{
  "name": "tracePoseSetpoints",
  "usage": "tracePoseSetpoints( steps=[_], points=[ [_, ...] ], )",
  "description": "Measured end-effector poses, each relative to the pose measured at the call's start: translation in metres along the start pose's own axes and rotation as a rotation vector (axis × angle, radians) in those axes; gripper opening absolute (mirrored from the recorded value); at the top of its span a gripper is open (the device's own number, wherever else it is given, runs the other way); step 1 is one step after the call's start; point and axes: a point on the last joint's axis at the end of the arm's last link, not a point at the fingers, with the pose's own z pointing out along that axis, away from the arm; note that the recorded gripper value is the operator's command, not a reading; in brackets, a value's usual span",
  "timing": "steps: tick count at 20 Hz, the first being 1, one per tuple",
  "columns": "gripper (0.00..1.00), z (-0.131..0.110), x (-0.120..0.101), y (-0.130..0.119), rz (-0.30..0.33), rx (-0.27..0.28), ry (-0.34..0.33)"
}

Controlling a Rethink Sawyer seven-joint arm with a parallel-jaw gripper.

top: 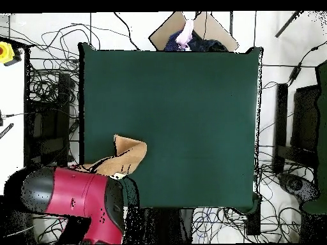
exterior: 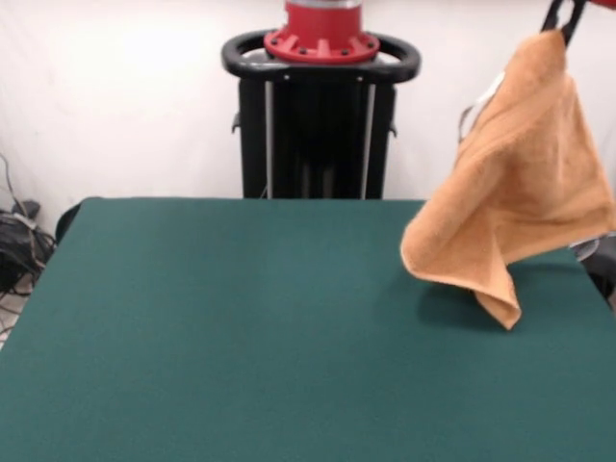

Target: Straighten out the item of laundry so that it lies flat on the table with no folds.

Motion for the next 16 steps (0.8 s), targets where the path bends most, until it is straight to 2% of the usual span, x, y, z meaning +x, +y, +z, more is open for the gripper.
tracePoseSetpoints(
  steps=[7, 9, 11, 12, 15, 16],
  points=[
    [0.00, -0.024, 0.026, -0.005, -0.025, 0.003, 0.048],
    [0.00, -0.032, 0.045, -0.002, -0.041, 0.001, 0.051],
    [0.00, -0.035, 0.055, 0.001, -0.047, 0.000, 0.051],
    [0.00, -0.040, 0.071, 0.005, -0.048, -0.005, 0.048],
    [0.00, -0.042, 0.084, 0.009, -0.033, -0.010, 0.045],
    [0.00, -0.043, 0.092, 0.012, -0.009, -0.012, 0.045]
  ],
)
